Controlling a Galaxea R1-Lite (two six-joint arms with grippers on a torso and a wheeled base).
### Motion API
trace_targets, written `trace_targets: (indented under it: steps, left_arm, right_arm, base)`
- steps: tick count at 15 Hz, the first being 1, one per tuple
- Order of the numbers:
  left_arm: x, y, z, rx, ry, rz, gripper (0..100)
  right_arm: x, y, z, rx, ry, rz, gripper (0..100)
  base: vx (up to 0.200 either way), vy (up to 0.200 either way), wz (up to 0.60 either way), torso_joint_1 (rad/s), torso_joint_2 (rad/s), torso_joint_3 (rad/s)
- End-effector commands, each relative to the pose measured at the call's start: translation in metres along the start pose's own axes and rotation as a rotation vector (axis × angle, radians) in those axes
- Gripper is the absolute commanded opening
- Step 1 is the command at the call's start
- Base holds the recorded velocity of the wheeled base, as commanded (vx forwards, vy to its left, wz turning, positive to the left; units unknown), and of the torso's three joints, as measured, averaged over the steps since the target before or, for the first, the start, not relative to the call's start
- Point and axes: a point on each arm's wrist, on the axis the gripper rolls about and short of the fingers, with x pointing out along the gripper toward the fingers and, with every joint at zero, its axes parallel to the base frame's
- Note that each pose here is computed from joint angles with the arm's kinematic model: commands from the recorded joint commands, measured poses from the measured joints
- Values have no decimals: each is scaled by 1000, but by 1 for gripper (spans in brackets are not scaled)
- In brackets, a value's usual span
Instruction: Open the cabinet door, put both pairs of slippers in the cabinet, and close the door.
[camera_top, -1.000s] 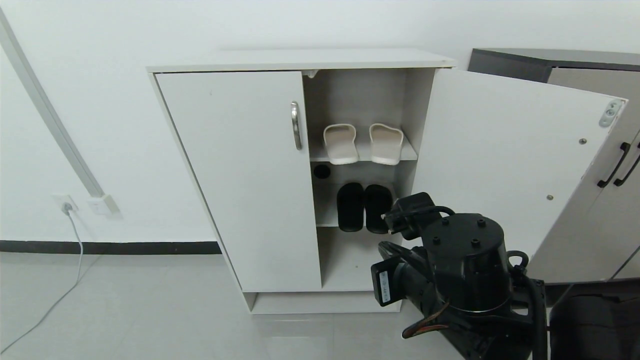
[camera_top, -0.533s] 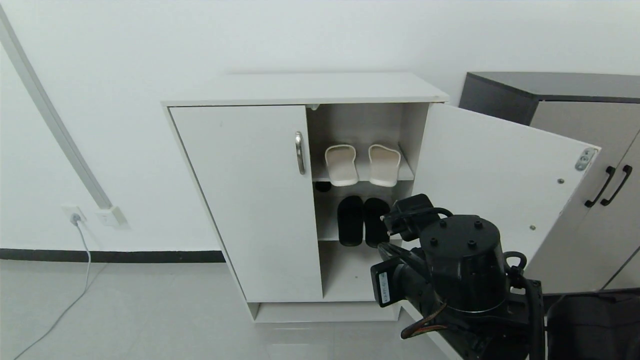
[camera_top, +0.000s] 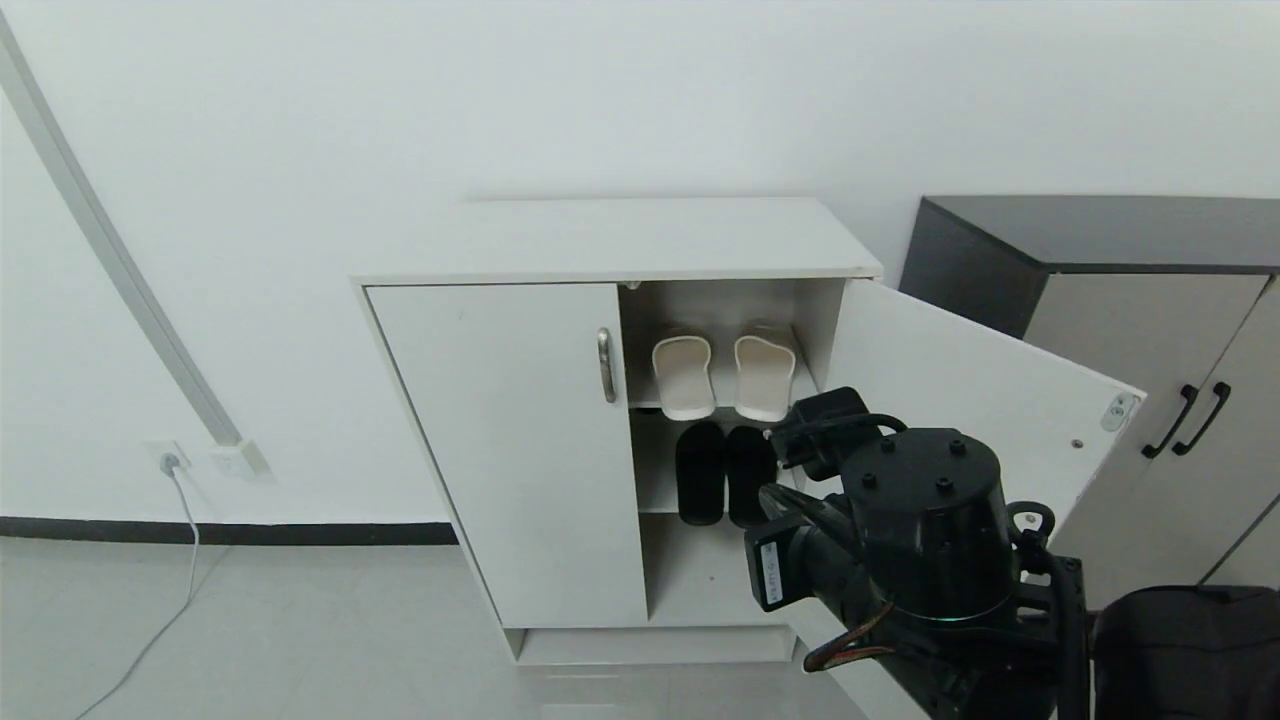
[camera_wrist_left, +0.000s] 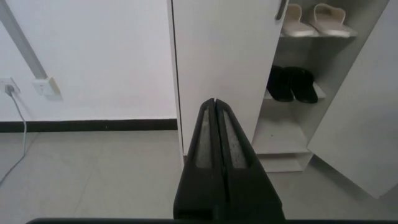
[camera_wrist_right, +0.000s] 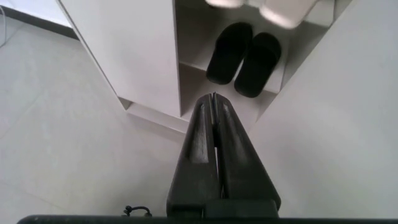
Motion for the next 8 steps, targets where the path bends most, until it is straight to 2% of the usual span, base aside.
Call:
trace_targets:
  steps: [1, 8]
  left_arm:
    - [0, 0, 0, -1, 2, 0, 0]
    - [0, 0, 0, -1, 0, 0, 0]
  right_arm:
    - [1, 0, 0, 2, 0, -1, 0]
    - [0, -5, 3, 11, -8, -9, 0]
  base:
    - [0, 0, 0, 168, -481, -310]
    - [0, 0, 0, 191, -505, -310]
